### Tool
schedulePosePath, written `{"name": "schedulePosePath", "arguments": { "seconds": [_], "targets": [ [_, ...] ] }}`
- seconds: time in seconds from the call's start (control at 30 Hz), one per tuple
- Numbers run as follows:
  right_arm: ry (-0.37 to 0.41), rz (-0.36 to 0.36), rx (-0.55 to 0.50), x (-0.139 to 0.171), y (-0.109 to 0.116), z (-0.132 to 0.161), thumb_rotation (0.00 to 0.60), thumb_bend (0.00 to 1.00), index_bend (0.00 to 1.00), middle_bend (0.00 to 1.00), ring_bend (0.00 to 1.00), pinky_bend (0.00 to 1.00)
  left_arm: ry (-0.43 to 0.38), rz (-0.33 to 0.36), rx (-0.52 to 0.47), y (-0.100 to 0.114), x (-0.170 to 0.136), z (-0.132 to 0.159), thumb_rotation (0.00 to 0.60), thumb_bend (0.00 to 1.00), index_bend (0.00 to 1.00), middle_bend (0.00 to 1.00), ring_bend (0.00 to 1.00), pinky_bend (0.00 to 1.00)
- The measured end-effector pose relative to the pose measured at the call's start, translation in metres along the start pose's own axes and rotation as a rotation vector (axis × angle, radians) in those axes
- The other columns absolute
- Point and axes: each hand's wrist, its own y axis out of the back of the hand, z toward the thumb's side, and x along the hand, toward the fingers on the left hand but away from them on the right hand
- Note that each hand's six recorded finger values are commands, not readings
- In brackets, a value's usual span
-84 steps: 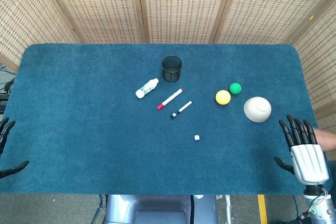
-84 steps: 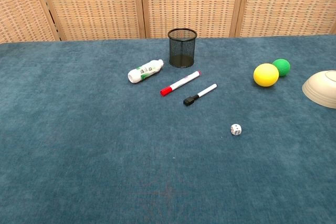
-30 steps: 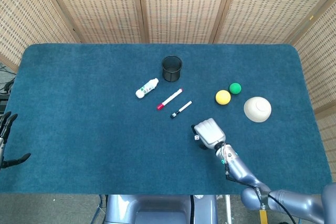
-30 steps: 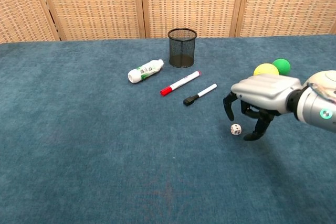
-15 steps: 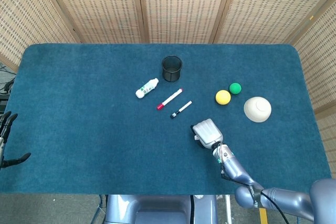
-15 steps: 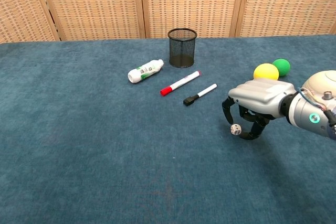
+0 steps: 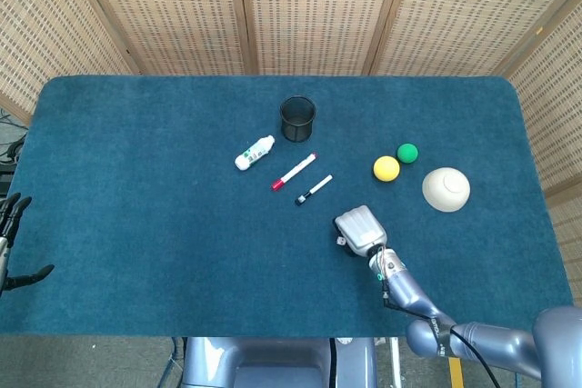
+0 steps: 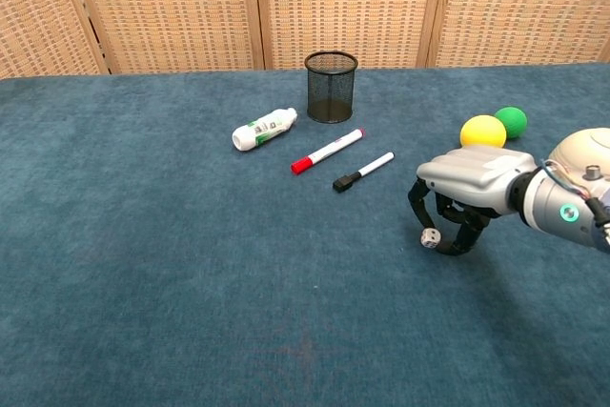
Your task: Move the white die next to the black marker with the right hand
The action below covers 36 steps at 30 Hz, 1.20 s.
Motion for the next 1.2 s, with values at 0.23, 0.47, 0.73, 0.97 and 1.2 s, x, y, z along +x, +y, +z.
{"name": "schedulePosePath", "arguments": {
  "seconds": [0.23,0.47,0.73,0.97,1.2],
  "targets": [
    [0.017,-0.036,-0.032,0.010,0.020,0.000,0.600,0.41,0.59,0.89,1.00,1.00,-0.003,-0.003,-0.004,0.001,0.000,0.000,0.600,0.00,0.00,0.00,0.00,0.00],
    [0.030,-0.155,-0.043,0.038,0.083,-0.008,0.600,0.42,0.59,0.89,1.00,1.00,-0.016,0.008,-0.018,0.005,-0.005,0.001,0.600,0.00,0.00,0.00,0.00,0.00],
    [-0.050,-0.304,-0.036,0.070,0.168,-0.032,0.600,0.44,0.57,0.89,1.00,1.00,-0.025,0.023,-0.036,0.009,-0.010,0.000,0.600,0.00,0.00,0.00,0.00,0.00],
    [-0.078,-0.326,-0.031,0.073,0.184,-0.036,0.600,0.26,0.06,0.87,1.00,1.00,-0.025,0.025,-0.041,0.011,-0.010,-0.002,0.600,0.00,0.00,0.00,0.00,0.00],
    [-0.083,-0.334,-0.024,0.069,0.180,-0.035,0.600,0.26,0.06,0.87,1.00,1.00,-0.020,0.021,-0.039,0.010,-0.009,-0.003,0.600,0.00,0.00,0.00,0.00,0.00]
  ]
}}
